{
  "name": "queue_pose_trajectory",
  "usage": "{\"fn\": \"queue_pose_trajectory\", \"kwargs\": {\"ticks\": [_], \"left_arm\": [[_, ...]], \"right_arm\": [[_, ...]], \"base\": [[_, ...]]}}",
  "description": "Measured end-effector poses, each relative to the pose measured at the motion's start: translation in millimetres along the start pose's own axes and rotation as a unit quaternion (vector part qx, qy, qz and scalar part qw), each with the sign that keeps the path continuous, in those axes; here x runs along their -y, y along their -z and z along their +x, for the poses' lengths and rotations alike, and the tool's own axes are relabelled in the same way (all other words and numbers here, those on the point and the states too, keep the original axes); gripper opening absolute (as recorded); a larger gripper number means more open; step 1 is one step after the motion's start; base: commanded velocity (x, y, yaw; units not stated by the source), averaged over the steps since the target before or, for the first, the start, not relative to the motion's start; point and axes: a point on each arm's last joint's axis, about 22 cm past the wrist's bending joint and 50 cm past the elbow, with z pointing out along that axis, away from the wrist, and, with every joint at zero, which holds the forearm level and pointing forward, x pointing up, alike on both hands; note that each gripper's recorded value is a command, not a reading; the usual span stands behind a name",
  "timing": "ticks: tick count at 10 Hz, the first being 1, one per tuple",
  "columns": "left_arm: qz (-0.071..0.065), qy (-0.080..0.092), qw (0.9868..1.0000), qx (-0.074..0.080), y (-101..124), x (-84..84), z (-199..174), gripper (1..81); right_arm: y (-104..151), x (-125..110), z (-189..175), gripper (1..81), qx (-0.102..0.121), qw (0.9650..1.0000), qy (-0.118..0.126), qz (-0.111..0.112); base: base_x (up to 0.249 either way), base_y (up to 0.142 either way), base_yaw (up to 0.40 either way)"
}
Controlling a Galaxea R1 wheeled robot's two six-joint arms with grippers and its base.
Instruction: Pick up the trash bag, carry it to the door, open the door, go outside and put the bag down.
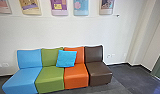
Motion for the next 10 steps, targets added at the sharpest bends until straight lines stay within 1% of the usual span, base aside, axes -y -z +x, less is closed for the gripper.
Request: {"fn": "queue_pose_trajectory", "kwargs": {"ticks": [2, 3, 5, 9, 10], "left_arm": [[0.007, 0.001, 1.0000, -0.001, 0.6, 6.4, 0.5, 1.0], [0.009, 0.001, 1.0000, 0.000, 0.8, 8.2, 0.1, 1.0], [0.009, 0.000, 1.0000, 0.000, 0.8, 7.9, 0.5, 1.0], [0.009, -0.001, 1.0000, 0.000, 0.9, 8.3, 0.1, 1.0], [0.009, -0.001, 1.0000, 0.002, 0.8, 8.1, -0.4, 1.0]], "right_arm": [[-3.0, -6.9, -0.3, 81.1, 0.001, 0.9999, 0.002, -0.016], [-5.1, -5.9, -0.6, 81.1, 0.002, 0.9998, 0.004, -0.019], [-7.3, -0.7, -0.2, 81.1, 0.001, 0.9998, 0.005, -0.017], [-7.2, -1.1, -2.6, 81.1, 0.003, 0.9998, 0.007, -0.018], [-7.2, -1.1, -2.6, 81.1, 0.003, 0.9998, 0.007, -0.018]], "base": [[0.000, 0.000, 0.000], [0.000, 0.000, 0.000], [0.000, 0.000, 0.000], [0.000, 0.000, 0.000], [0.000, 0.000, -0.135]]}}
